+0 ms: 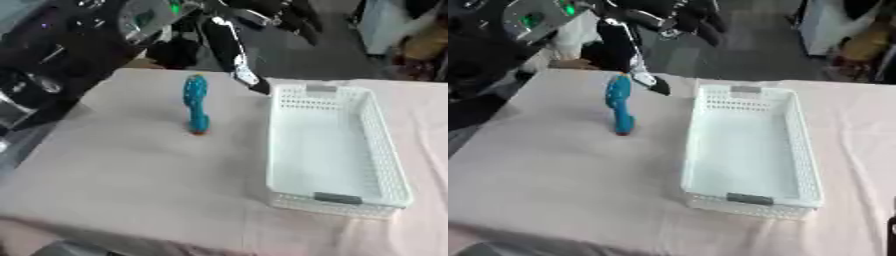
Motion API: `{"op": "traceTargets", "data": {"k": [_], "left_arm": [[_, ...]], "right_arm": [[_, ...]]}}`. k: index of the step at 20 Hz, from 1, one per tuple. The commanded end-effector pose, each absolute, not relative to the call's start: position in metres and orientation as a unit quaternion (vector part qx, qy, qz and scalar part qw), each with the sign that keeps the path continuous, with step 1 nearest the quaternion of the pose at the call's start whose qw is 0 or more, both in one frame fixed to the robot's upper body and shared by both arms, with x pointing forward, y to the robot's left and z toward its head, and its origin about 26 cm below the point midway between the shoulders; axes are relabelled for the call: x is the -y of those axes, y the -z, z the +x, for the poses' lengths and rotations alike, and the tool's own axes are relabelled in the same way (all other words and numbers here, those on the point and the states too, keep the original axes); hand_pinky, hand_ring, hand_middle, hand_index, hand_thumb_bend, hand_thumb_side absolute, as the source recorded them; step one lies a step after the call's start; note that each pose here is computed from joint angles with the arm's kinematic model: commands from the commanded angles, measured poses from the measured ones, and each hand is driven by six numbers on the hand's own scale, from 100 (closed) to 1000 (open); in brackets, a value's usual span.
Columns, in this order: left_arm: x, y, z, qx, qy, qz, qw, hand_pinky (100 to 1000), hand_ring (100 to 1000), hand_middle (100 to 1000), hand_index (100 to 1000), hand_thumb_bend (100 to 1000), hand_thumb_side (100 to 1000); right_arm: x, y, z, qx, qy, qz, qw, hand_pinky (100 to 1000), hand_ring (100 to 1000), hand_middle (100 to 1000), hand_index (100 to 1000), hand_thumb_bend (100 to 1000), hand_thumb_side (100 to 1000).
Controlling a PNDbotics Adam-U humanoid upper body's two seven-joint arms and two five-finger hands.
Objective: Pick up objects on the table and place them in the box.
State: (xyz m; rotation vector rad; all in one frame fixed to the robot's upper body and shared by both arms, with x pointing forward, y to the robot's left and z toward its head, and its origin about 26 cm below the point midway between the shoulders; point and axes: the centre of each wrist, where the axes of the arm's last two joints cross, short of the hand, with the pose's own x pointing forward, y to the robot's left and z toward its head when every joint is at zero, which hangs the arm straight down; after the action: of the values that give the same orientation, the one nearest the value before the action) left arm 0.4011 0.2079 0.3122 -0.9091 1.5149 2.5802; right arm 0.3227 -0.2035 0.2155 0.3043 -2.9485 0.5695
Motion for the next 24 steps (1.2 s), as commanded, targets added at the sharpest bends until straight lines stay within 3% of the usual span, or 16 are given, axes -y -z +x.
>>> {"op": "traceTargets", "data": {"k": [1, 2, 3, 4, 6, 8, 9, 11, 12, 13, 16, 17, 18, 20, 21, 24], "left_arm": [[-0.221, -0.317, 0.411, -0.268, -0.915, -0.286, 0.095, 1000, 1000, 1000, 1000, 1000, 815], [-0.229, -0.314, 0.417, -0.261, -0.914, -0.3, 0.086, 1000, 1000, 1000, 1000, 1000, 825], [-0.242, -0.313, 0.425, -0.252, -0.912, -0.317, 0.066, 1000, 1000, 1000, 1000, 1000, 942], [-0.258, -0.31, 0.434, -0.243, -0.91, -0.332, 0.04, 1000, 994, 976, 1000, 1000, 1000], [-0.301, -0.302, 0.457, -0.226, -0.906, -0.355, -0.046, 996, 906, 912, 1000, 1000, 1000], [-0.345, -0.284, 0.476, -0.193, -0.896, -0.364, -0.168, 807, 840, 866, 1000, 901, 1000], [-0.364, -0.272, 0.482, -0.171, -0.885, -0.363, -0.236, 682, 786, 839, 974, 918, 1000], [-0.381, -0.252, 0.49, -0.139, -0.862, -0.355, -0.335, 623, 758, 817, 930, 881, 1000], [-0.383, -0.246, 0.492, -0.128, -0.851, -0.353, -0.366, 608, 748, 807, 913, 783, 1000], [-0.384, -0.242, 0.493, -0.121, -0.842, -0.355, -0.389, 588, 726, 794, 892, 822, 1000], [-0.384, -0.236, 0.495, -0.111, -0.821, -0.364, -0.425, 557, 686, 766, 861, 759, 1000], [-0.385, -0.236, 0.495, -0.113, -0.816, -0.369, -0.432, 546, 669, 751, 850, 695, 1000], [-0.385, -0.236, 0.495, -0.116, -0.81, -0.373, -0.437, 539, 663, 746, 847, 575, 1000], [-0.385, -0.237, 0.495, -0.123, -0.799, -0.382, -0.447, 527, 648, 732, 836, 618, 1000], [-0.385, -0.237, 0.495, -0.125, -0.795, -0.385, -0.453, 500, 624, 702, 812, 559, 1000], [-0.382, -0.235, 0.497, -0.128, -0.779, -0.388, -0.475, 434, 573, 643, 778, 519, 1000]], "right_arm": [[0.206, -0.221, 0.321, 0.975, -0.192, 0.096, 0.057, 513, 535, 727, 738, 100, 1000], [0.206, -0.221, 0.321, 0.975, -0.192, 0.096, 0.058, 513, 535, 728, 738, 100, 1000], [0.206, -0.221, 0.32, 0.975, -0.192, 0.095, 0.059, 514, 535, 728, 738, 100, 1000], [0.207, -0.221, 0.32, 0.975, -0.192, 0.094, 0.06, 514, 536, 728, 738, 100, 1000], [0.206, -0.221, 0.319, 0.975, -0.191, 0.094, 0.062, 515, 537, 729, 739, 100, 1000], [0.206, -0.221, 0.319, 0.976, -0.188, 0.095, 0.062, 516, 540, 729, 739, 100, 1000], [0.206, -0.221, 0.319, 0.976, -0.186, 0.095, 0.063, 516, 540, 729, 739, 100, 1000], [0.206, -0.22, 0.318, 0.976, -0.184, 0.095, 0.065, 517, 539, 729, 738, 100, 1000], [0.205, -0.22, 0.318, 0.976, -0.183, 0.095, 0.066, 517, 540, 730, 738, 100, 1000], [0.205, -0.22, 0.318, 0.976, -0.183, 0.096, 0.066, 517, 541, 730, 738, 100, 1000], [0.204, -0.221, 0.317, 0.976, -0.181, 0.097, 0.066, 518, 542, 730, 738, 100, 1000], [0.204, -0.221, 0.317, 0.977, -0.18, 0.097, 0.067, 518, 542, 730, 738, 100, 1000], [0.204, -0.221, 0.317, 0.977, -0.18, 0.097, 0.067, 518, 542, 730, 738, 100, 1000], [0.204, -0.221, 0.317, 0.976, -0.181, 0.098, 0.067, 518, 541, 730, 738, 100, 1000], [0.204, -0.221, 0.317, 0.976, -0.181, 0.098, 0.067, 518, 541, 730, 738, 100, 1000], [0.205, -0.219, 0.317, 0.976, -0.183, 0.098, 0.07, 518, 540, 730, 738, 100, 1000]]}}
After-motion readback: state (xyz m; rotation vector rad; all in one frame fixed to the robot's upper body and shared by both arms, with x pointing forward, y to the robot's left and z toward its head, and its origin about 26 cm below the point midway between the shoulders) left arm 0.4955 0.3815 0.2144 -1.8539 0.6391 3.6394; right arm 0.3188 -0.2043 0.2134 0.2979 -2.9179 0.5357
